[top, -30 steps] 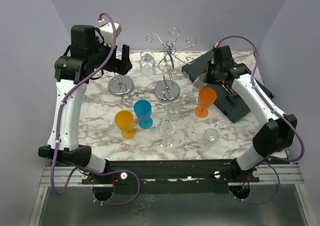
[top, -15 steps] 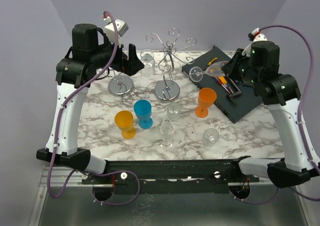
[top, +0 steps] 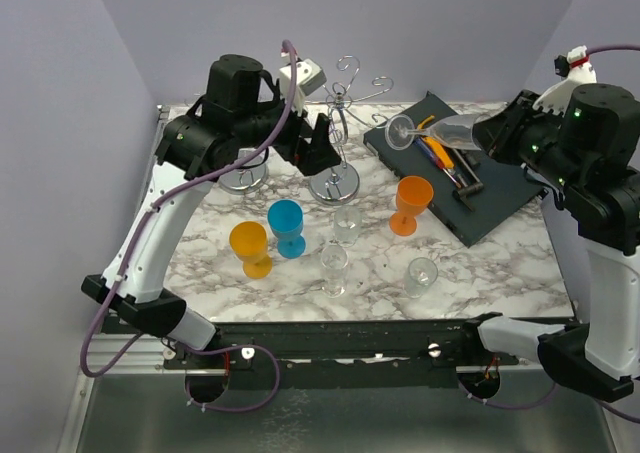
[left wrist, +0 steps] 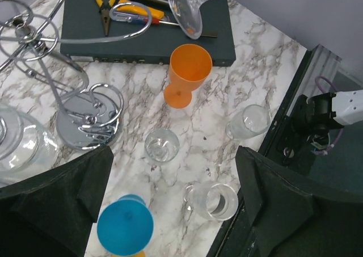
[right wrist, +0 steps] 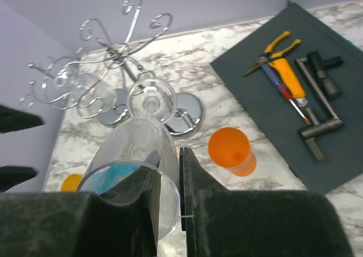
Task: Place the wine glass upside down on the wine glass rack
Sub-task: Turn the wine glass upside down at the wine rack.
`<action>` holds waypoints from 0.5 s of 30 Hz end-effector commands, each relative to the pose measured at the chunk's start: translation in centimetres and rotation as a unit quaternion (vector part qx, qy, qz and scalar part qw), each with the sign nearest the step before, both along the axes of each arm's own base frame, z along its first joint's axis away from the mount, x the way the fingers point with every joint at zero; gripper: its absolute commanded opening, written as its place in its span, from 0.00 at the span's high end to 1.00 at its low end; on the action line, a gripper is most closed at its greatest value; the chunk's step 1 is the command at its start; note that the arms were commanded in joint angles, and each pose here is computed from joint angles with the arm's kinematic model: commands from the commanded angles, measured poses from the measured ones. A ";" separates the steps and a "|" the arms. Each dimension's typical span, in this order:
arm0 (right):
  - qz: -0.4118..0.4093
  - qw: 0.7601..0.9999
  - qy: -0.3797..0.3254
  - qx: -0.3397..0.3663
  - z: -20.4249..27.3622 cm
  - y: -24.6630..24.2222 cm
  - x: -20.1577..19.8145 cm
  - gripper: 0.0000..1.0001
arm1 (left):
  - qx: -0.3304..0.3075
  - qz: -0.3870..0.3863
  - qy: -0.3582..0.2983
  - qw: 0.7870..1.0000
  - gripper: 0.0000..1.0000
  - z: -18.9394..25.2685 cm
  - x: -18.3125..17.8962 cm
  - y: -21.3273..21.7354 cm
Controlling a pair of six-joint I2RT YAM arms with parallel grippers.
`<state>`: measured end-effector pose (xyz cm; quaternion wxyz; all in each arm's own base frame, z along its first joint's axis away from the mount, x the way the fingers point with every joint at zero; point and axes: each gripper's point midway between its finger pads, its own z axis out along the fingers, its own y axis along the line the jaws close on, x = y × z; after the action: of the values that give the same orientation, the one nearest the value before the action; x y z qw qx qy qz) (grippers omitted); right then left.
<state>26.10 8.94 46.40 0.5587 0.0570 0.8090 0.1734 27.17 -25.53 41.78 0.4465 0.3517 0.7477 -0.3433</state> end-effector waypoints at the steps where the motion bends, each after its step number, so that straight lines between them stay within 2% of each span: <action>1: 0.081 0.995 -0.028 0.049 2.4 2.8 -1.7 1.00 | 0.003 -0.013 -0.021 1.000 0.01 0.7 0.7 -2.4; 7: 0.167 0.979 -0.056 0.101 3.6 5.9 -2.8 1.00 | -0.004 -0.041 -0.019 0.999 0.01 1.0 0.4 -4.8; 13: 0.212 0.965 -0.076 0.130 4.4 7.6 -3.1 1.00 | 0.001 -0.037 -0.014 0.999 0.01 0.0 0.7 -5.0; 15: 0.224 0.961 -0.084 0.136 4.7 8.1 -3.0 0.99 | 0.002 -0.036 -0.017 0.999 0.04 0.0 0.8 -5.1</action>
<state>24.09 15.30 48.01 0.5367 -0.0268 0.7683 0.3477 27.60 -30.58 41.24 0.4288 0.3897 0.7321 -0.3583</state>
